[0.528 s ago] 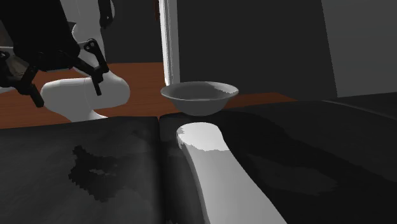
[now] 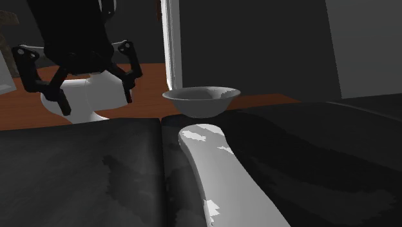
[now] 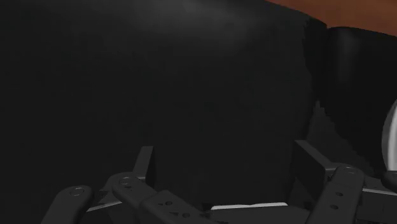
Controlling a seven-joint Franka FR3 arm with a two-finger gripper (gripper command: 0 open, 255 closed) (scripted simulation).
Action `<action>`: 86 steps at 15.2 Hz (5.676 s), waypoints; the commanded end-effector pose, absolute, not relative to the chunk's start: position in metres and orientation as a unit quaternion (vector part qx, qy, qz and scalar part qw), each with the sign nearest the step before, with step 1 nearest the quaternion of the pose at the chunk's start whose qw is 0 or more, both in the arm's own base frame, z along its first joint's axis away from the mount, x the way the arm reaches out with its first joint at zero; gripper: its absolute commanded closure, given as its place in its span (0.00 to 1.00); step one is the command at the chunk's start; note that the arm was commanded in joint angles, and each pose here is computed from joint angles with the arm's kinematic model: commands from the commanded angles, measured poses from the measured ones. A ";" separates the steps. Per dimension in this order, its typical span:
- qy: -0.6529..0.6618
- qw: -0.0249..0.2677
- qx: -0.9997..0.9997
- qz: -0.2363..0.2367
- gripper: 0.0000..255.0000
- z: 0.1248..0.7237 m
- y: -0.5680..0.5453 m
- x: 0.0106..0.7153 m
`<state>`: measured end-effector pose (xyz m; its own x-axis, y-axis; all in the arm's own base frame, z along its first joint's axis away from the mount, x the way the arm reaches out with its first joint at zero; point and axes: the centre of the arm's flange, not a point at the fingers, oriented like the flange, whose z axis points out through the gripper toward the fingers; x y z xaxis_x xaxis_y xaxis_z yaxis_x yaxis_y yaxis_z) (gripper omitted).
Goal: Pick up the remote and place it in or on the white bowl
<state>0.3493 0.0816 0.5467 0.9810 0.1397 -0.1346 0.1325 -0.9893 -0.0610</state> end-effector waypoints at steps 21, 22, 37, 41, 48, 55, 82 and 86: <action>0.018 0.010 -1.000 0.000 0.00 0.540 0.222 0.514; 0.018 0.010 -1.000 0.000 0.00 0.535 0.222 0.514; 0.018 0.010 -1.000 0.000 1.00 0.521 0.222 0.514; 0.018 0.010 -1.000 0.000 1.00 0.521 0.222 0.514; 0.018 0.010 -1.000 0.000 1.00 0.553 0.222 0.514; 0.018 0.010 -1.000 0.000 1.00 0.590 0.222 0.514; 0.018 0.010 -1.000 0.000 1.00 0.645 0.281 0.310; 0.018 0.010 -1.000 0.000 1.00 0.624 0.281 0.310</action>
<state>0.3107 0.2816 0.6290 0.9994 -0.0356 -0.0009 -0.0356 -0.9992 -0.0188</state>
